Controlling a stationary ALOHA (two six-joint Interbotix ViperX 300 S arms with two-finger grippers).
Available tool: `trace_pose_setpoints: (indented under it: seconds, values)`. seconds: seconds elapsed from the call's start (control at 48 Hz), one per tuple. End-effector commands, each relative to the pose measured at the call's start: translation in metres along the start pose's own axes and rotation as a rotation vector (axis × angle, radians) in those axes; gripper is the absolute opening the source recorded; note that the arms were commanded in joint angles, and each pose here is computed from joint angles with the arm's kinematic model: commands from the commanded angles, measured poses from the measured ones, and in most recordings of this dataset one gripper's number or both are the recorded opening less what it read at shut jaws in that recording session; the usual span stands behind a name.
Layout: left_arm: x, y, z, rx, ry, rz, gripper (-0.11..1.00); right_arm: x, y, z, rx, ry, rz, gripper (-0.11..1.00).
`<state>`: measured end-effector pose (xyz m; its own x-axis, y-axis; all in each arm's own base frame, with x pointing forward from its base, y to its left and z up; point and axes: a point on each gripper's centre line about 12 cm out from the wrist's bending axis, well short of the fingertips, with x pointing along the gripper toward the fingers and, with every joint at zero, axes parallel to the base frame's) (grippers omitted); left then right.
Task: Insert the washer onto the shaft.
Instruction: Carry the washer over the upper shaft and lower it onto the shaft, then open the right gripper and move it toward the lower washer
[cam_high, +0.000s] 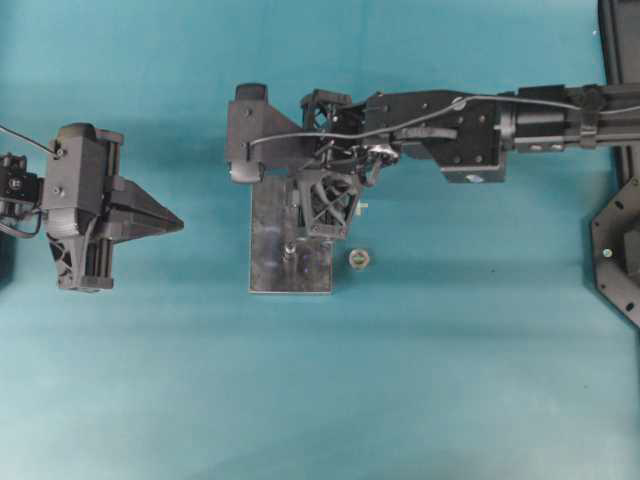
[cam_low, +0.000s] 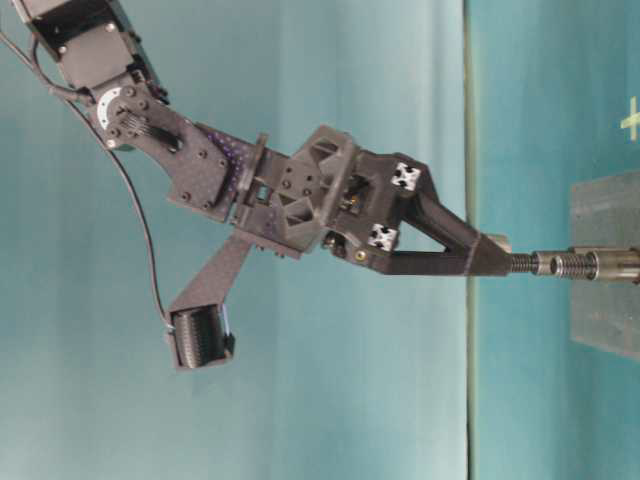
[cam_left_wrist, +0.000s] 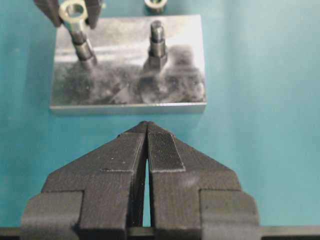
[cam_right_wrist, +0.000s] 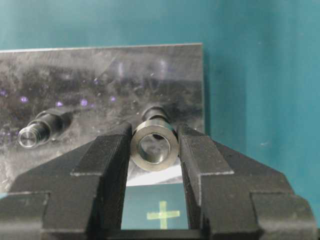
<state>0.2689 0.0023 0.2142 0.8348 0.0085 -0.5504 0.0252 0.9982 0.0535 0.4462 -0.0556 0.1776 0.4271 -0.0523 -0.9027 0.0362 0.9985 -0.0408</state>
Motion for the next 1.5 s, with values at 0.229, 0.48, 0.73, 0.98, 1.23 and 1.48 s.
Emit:
trace_pose_setpoints:
  seconds: [0.229, 0.48, 0.73, 0.98, 1.23, 1.48]
  values:
    - [-0.002, 0.000, 0.006, 0.001, -0.024, 0.002, 0.00, -0.006, 0.001, 0.017, -0.015, -0.046, -0.002, 0.32]
    - [-0.002, 0.000, 0.006, 0.000, -0.024, 0.002, 0.00, 0.000, 0.001, 0.014, -0.011, 0.024, 0.006, 0.32]
    - [-0.002, 0.000, 0.005, 0.000, -0.021, 0.001, 0.00, -0.002, 0.000, 0.016, 0.003, 0.023, 0.005, 0.32]
    - [-0.002, 0.000, 0.004, 0.000, -0.020, 0.001, 0.00, -0.002, -0.002, 0.016, 0.062, 0.024, 0.012, 0.53]
    - [-0.002, 0.000, 0.005, -0.003, -0.023, 0.002, 0.00, -0.012, -0.006, 0.019, 0.079, -0.001, 0.006, 0.93]
    - [-0.003, 0.000, 0.003, -0.003, -0.020, 0.001, 0.00, -0.040, -0.006, 0.006, 0.082, -0.011, 0.003, 0.93]
